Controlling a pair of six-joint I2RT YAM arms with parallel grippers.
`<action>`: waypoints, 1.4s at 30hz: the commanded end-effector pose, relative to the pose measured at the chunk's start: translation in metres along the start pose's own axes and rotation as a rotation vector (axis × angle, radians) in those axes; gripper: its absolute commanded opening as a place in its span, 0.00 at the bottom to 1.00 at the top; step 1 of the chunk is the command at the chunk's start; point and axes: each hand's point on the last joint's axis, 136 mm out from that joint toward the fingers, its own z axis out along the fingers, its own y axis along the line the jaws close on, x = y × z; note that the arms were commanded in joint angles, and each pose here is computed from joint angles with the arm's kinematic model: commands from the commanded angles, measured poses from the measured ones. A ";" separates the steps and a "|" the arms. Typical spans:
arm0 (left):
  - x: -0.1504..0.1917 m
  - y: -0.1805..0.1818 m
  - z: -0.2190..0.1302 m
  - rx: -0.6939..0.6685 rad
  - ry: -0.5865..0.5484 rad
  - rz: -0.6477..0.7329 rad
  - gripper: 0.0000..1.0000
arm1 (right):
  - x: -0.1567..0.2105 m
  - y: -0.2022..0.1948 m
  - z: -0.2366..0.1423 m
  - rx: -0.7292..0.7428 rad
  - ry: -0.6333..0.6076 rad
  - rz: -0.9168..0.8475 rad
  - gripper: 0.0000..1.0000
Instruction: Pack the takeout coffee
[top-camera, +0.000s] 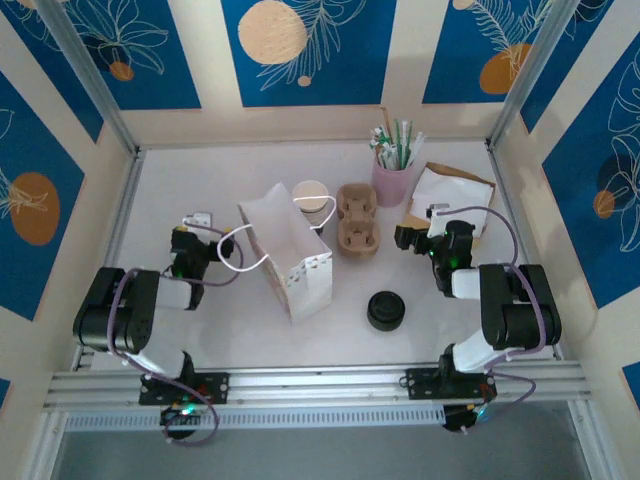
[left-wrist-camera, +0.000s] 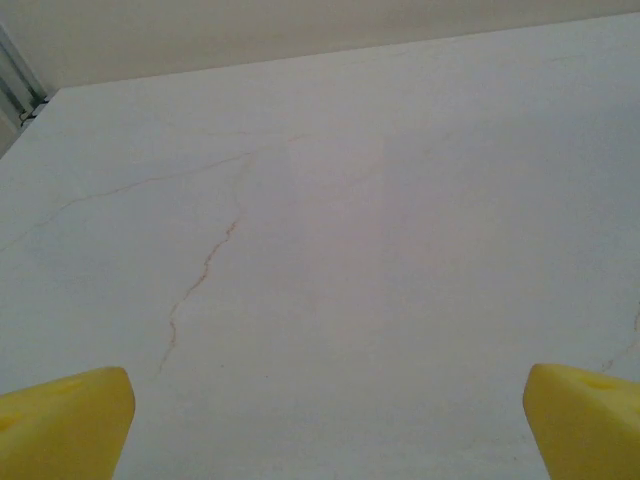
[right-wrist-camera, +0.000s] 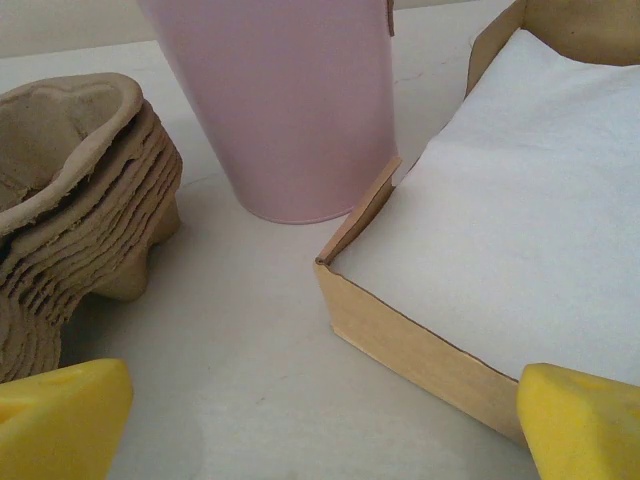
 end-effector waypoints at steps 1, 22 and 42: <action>-0.007 0.000 0.003 0.011 -0.015 0.007 1.00 | -0.014 0.002 0.001 -0.010 -0.040 -0.023 0.99; -0.007 -0.001 0.003 0.012 -0.015 0.006 1.00 | -0.014 0.003 0.001 -0.013 -0.040 -0.025 0.99; -0.066 0.034 -0.059 -0.186 -0.104 -0.055 1.00 | -0.058 0.028 -0.030 -0.005 -0.037 -0.052 0.99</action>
